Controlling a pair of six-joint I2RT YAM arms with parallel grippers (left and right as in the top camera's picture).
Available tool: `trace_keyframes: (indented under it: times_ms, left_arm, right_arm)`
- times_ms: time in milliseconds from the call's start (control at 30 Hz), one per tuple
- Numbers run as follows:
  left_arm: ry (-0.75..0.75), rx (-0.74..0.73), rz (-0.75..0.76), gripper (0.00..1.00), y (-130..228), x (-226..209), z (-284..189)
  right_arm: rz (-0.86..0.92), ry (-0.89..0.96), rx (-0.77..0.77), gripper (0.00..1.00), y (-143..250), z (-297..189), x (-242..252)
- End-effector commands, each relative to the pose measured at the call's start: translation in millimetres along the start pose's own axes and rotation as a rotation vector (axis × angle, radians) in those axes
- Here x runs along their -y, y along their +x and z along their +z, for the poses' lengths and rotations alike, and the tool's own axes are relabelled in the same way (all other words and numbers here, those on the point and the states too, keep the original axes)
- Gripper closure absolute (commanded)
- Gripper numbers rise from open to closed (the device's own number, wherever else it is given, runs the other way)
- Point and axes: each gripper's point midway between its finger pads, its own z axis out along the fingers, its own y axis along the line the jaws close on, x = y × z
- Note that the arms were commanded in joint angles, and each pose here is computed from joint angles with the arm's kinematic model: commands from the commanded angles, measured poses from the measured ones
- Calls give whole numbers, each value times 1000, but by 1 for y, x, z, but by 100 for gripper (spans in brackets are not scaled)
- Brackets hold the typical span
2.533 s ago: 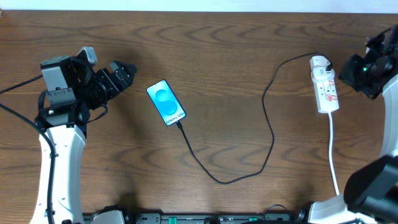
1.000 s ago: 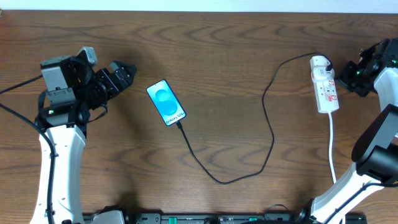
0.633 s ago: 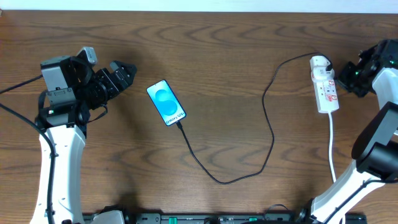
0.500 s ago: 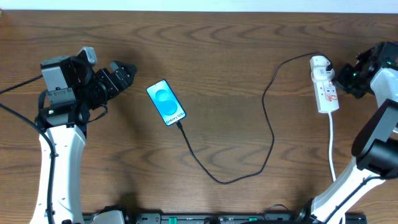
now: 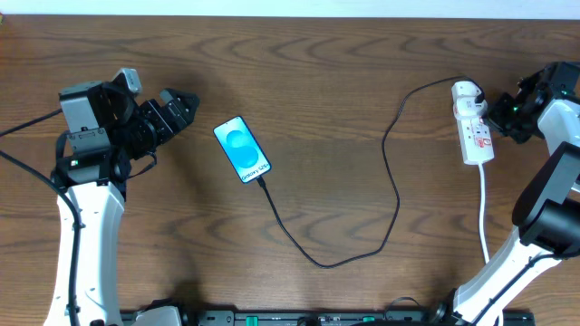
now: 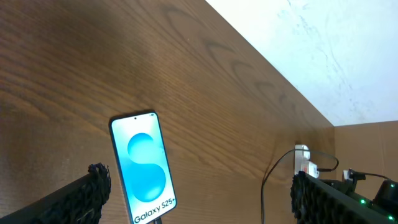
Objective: Plug charger to phone and switch on socket
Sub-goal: 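Lower the right gripper onto the orange switch beside the plugged socket, then press the orange switch down with the right gripper fingertip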
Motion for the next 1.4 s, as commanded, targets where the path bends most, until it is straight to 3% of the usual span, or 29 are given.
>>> trace_keyframes:
  times_ms: [0,567,1367]
  left_arm:
    - [3,19,18,5,-6,5,-4]
    - [3,19,18,5,-6,5,-4]
    - [3,19,18,5,-6,5,-4]
  right_arm:
    - [-12,-8,-12,99,4,4,-4]
    - [-42,-13,-1,99,2,5,-4]
    - [-52,-123,-91,99,38,21,-21]
